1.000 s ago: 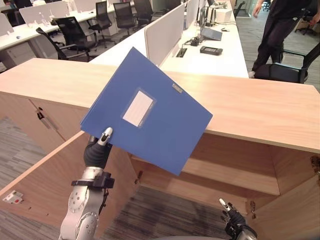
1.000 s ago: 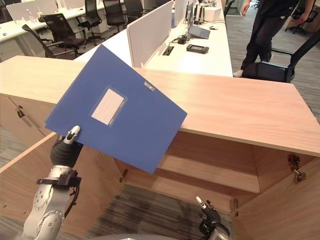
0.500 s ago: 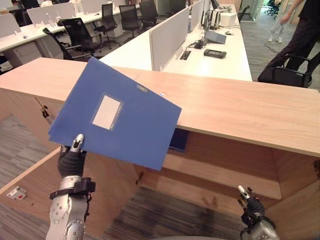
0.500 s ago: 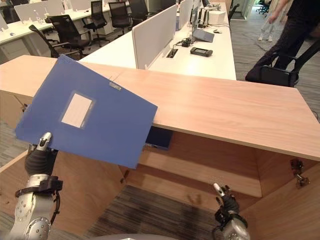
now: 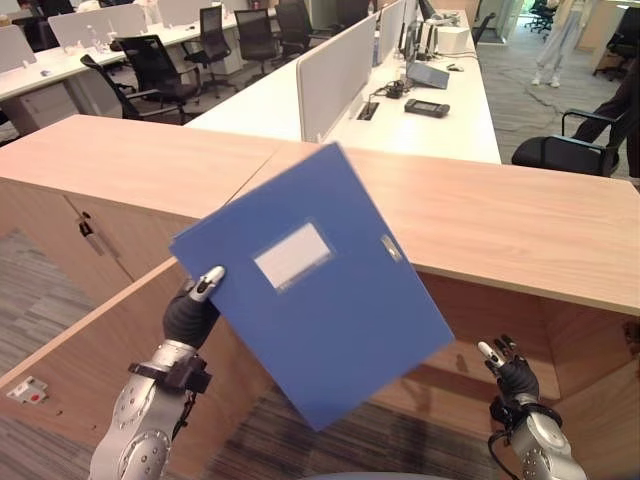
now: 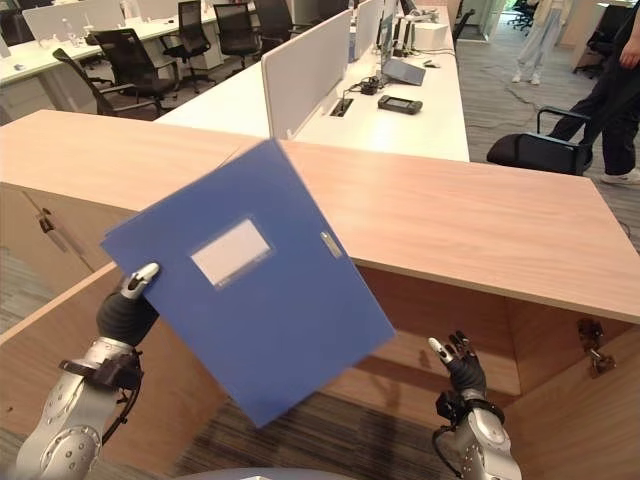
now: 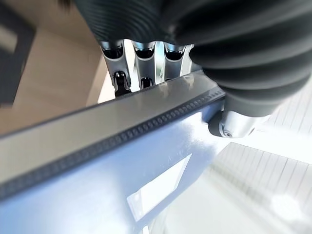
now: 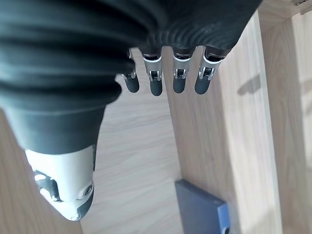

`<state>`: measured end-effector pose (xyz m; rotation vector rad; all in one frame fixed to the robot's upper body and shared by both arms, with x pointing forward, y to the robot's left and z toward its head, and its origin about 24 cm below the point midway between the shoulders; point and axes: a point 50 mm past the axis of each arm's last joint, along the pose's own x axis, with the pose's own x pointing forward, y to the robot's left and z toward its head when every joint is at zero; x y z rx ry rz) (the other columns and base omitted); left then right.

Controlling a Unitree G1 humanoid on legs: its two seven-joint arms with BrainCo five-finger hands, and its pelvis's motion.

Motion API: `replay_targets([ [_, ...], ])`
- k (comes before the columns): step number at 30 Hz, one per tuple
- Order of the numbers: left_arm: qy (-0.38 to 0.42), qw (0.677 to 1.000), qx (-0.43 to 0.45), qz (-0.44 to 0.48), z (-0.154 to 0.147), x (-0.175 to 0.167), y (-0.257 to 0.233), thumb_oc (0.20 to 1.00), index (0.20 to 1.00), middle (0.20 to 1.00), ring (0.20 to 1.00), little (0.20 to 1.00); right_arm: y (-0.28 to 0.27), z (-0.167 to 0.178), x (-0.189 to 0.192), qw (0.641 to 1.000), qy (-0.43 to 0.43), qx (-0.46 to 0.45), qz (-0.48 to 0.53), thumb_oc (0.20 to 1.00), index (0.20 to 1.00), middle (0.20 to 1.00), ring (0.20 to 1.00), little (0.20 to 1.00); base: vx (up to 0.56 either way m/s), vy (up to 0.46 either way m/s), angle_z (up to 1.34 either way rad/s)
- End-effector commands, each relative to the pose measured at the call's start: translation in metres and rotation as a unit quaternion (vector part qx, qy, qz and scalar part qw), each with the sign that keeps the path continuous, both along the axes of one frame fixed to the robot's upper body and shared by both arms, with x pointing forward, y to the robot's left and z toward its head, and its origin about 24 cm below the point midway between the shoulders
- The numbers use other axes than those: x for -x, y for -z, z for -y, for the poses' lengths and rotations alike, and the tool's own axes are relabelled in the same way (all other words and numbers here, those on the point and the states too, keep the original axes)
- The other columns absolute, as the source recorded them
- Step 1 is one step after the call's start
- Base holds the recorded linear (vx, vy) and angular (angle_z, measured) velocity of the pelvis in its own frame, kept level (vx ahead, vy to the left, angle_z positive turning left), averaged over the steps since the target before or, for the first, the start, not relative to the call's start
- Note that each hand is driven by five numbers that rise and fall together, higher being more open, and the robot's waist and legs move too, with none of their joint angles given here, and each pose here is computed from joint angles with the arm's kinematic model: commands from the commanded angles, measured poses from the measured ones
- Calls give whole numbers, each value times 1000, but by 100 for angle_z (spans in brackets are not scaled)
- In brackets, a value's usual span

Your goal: Put the empty folder in the office cabinet

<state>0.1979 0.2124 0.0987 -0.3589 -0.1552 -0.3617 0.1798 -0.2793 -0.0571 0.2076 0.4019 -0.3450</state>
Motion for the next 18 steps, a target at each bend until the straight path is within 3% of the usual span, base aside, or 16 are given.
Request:
replay_targets([
  [1, 108, 990, 7, 91, 14, -4, -43, 200, 200, 200, 200, 200, -23, -4, -36, 997, -46, 19, 67, 1000, 1000, 1000, 1000, 1000, 6, -2, -7],
  [7, 153, 981, -109, 49, 4, 3, -38, 200, 200, 200, 200, 200, -18, -7, -31, 996, -70, 17, 53, 1000, 1000, 1000, 1000, 1000, 5, -2, -7],
  [11, 116, 973, -193, 45, -11, 3, -34, 200, 200, 200, 200, 200, -18, -2, -27, 996, -75, 20, 49, 1000, 1000, 1000, 1000, 1000, 0, 0, 0],
  [13, 58, 953, -294, 43, -33, 5, -30, 200, 200, 200, 200, 200, -27, 6, -24, 993, -97, 39, 51, 1000, 1000, 1000, 1000, 1000, 0, 0, 0],
  [18, -14, 928, -371, 42, -56, 10, -31, 200, 200, 200, 200, 200, -39, 23, -18, 992, -97, 65, 53, 1000, 1000, 1000, 1000, 1000, 0, 0, 0],
])
